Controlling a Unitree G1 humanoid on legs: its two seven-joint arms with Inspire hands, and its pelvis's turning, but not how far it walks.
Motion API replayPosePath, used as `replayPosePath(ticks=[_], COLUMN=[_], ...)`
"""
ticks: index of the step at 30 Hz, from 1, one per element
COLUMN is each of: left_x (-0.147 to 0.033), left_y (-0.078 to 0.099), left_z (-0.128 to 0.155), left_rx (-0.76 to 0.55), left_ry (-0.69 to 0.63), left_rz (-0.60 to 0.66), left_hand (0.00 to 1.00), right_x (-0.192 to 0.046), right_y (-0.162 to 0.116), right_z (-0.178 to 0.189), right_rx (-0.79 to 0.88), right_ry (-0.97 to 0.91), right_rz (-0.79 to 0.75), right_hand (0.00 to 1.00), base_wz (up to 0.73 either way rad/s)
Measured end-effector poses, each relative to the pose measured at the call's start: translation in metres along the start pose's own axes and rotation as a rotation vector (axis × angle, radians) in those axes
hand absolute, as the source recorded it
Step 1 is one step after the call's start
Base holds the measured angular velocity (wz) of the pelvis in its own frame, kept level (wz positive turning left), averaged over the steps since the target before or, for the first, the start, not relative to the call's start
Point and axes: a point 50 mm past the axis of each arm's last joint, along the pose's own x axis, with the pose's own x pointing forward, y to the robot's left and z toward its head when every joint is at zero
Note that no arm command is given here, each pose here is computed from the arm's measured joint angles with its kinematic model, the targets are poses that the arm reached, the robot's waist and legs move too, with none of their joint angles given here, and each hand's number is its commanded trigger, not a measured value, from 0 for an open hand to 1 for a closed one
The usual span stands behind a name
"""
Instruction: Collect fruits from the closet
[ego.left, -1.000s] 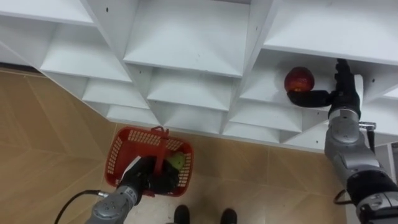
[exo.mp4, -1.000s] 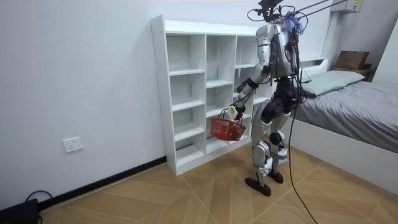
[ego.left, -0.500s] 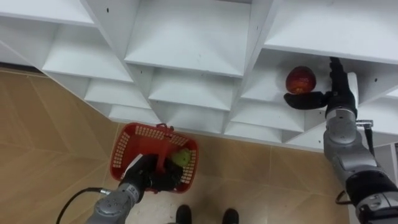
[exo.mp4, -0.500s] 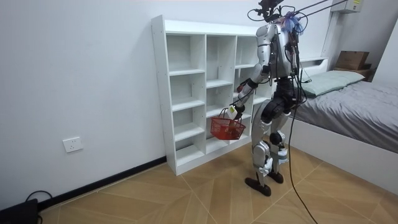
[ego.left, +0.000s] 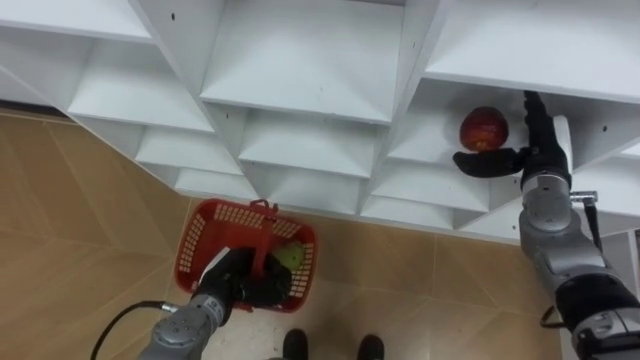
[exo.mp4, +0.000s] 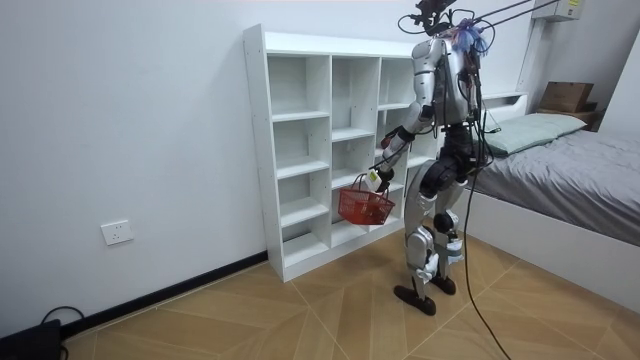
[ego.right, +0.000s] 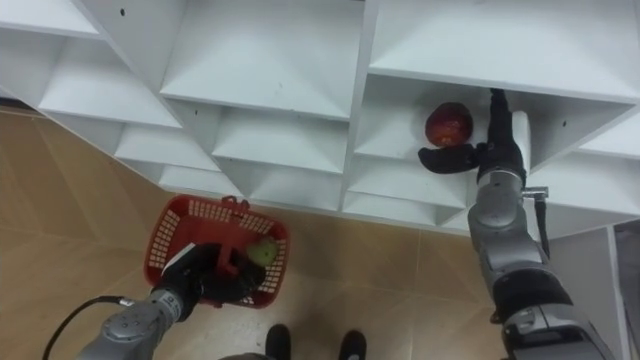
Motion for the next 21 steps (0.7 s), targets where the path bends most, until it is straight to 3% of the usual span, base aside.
replayPosePath(ticks=[21], left_x=[0.0022], left_y=[-0.0049], left_z=[0.0037], left_rx=[-0.009], left_ry=[-0.012], left_rz=[-0.012], left_hand=[1.00], right_x=[-0.0001], right_y=[0.0014], right_z=[0.0002], right_rx=[0.001], right_ry=[0.000], right_rz=[0.020], right_hand=[0.00], base_wz=[0.00])
